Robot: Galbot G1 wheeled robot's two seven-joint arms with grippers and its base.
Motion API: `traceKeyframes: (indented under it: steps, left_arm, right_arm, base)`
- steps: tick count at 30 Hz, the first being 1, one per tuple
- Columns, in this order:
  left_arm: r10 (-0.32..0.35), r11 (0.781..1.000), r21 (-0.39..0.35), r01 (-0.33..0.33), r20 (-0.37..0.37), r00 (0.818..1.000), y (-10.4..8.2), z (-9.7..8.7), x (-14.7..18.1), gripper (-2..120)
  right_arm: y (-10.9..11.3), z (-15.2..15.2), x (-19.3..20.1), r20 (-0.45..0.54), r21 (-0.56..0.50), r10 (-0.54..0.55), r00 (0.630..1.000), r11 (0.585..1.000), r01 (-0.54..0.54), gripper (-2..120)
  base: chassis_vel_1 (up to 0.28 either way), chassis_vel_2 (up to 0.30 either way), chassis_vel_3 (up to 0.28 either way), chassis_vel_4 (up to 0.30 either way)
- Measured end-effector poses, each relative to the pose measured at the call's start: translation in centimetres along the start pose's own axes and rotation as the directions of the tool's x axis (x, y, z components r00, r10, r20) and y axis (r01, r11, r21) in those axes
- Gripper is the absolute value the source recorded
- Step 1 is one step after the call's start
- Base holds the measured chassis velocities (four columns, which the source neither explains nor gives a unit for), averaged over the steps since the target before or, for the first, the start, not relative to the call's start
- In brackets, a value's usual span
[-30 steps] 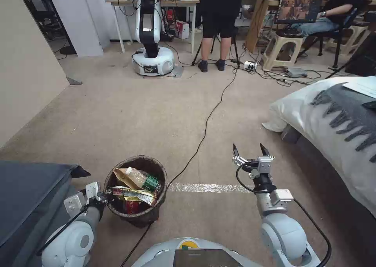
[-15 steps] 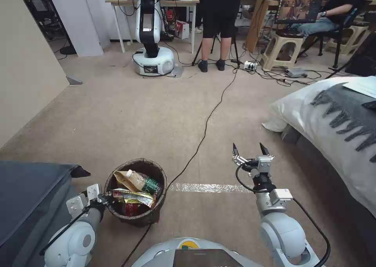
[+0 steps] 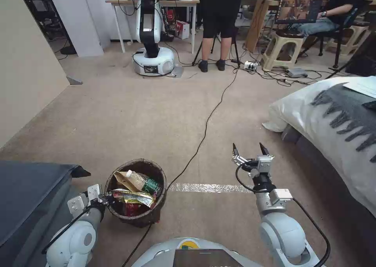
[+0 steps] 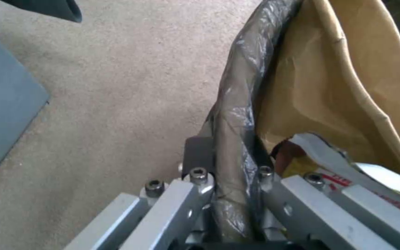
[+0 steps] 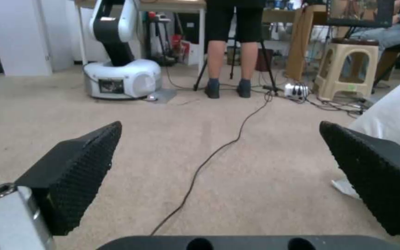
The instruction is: Pick up the trash bin, then pick up the garbage from the floor and place it into the trash bin.
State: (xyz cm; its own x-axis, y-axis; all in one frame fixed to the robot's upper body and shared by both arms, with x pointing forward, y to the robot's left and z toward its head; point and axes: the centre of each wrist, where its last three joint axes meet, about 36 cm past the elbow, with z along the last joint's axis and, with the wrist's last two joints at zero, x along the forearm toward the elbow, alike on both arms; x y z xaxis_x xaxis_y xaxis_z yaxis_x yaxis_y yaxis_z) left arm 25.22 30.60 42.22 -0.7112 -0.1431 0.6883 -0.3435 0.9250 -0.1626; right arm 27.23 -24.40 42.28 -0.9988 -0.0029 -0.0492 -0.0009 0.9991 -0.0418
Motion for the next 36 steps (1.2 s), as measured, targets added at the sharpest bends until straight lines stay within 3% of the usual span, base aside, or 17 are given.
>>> traceKeyframes:
  steps: [3, 4, 13, 21, 23, 26, 36]
  left_arm:
    - [0.001, 1.0, -0.002, -0.001, -0.002, 1.0, -0.1, 0.0, 0.0, 9]
    - [0.0, 1.0, -0.003, 0.0, -0.003, 1.0, -0.1, 0.0, 0.0, 17]
    - [-0.002, 1.0, -0.008, 0.002, 0.002, 1.0, -0.2, -0.1, 0.1, 45]
    - [-0.003, 1.0, -0.016, 0.003, 0.016, 1.0, -0.3, -0.4, 0.8, 77]
    - [-0.003, 1.0, -0.017, 0.004, 0.017, 1.0, -0.3, -0.4, 0.8, 80]
    - [-0.006, 1.0, -0.02, 0.007, 0.023, 1.0, -0.3, -0.5, 1.3, 95]
    - [-0.009, 1.0, -0.023, 0.01, 0.042, 0.999, -0.4, -0.8, 2.1, 100]
  right_arm:
    - [0.0, 0.0, 0.0, 0.001, 0.0, 0.0, 1.0, 1.0, 0.0, 100]
    - [0.0, 0.0, 0.0, 0.001, 0.001, 0.001, 1.0, 1.0, -0.001, 100]
    - [0.0, 0.0, -0.1, 0.002, -0.001, 0.001, 1.0, 1.0, -0.001, 100]
    - [0.1, -0.1, -0.1, 0.003, -0.003, -0.004, 1.0, 1.0, 0.004, 100]
    - [0.1, -0.1, -0.1, 0.003, -0.003, -0.004, 1.0, 1.0, 0.004, 100]
    - [0.2, -0.1, -0.2, 0.004, -0.004, -0.005, 1.0, 1.0, 0.005, 100]
    - [0.4, -0.1, -0.1, 0.003, -0.007, -0.014, 1.0, 1.0, 0.014, 100]
  base:
    - [0.0, 0.0, 0.0, 0.0]
    - [0.0, 0.0, 0.0, 0.0]
    - [0.0, 0.0, 0.0, 0.0]
    - [0.0, 0.0, 0.0, 0.0]
    - [0.0, 0.0, 0.0, 0.0]
    - [0.0, 0.0, 0.0, 0.0]
    - [0.0, 0.0, 0.0, 0.0]
